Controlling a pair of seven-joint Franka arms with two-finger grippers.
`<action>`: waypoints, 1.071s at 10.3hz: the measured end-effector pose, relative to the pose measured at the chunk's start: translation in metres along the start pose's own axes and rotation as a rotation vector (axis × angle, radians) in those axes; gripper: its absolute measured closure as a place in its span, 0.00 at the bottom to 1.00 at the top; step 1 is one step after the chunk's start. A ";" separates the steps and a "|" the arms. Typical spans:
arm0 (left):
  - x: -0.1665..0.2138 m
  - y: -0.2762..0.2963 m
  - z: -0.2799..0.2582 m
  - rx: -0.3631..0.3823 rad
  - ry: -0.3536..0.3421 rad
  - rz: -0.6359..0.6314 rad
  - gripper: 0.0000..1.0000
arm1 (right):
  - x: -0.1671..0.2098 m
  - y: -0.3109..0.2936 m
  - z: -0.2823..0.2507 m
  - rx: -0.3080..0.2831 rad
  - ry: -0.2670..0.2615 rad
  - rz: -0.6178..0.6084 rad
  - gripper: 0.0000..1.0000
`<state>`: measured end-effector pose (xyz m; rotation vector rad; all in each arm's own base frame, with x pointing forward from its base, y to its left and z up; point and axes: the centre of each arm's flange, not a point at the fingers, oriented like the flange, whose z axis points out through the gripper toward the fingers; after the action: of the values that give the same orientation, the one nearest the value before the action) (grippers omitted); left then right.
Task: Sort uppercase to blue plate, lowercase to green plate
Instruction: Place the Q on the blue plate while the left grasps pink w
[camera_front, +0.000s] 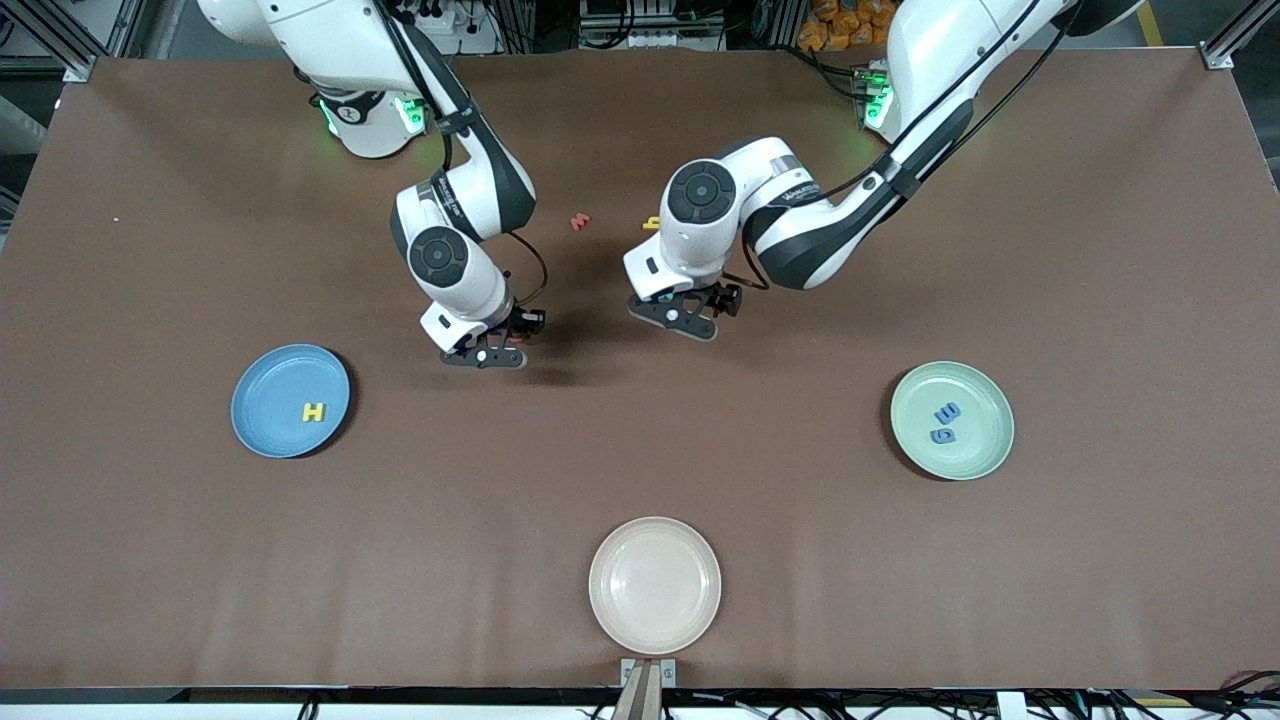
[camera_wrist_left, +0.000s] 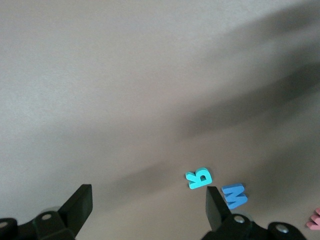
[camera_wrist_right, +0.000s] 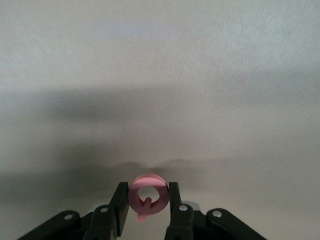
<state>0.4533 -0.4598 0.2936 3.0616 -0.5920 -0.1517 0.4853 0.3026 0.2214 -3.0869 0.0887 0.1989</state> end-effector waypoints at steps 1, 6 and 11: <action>0.001 -0.002 0.000 0.000 0.000 -0.003 0.00 | 0.001 -0.002 -0.006 0.004 -0.001 -0.004 0.63; -0.030 0.060 0.004 -0.012 0.009 0.075 0.00 | 0.046 0.043 -0.044 -0.005 -0.028 -0.130 0.63; -0.123 0.200 0.053 -0.025 0.059 0.111 0.00 | 0.102 0.188 -0.067 -0.106 0.003 -0.300 0.63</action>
<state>0.2598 -0.6000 0.2598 2.9879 -0.7489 -0.0660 0.5839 0.1065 0.2667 -3.1511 -0.3954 0.1906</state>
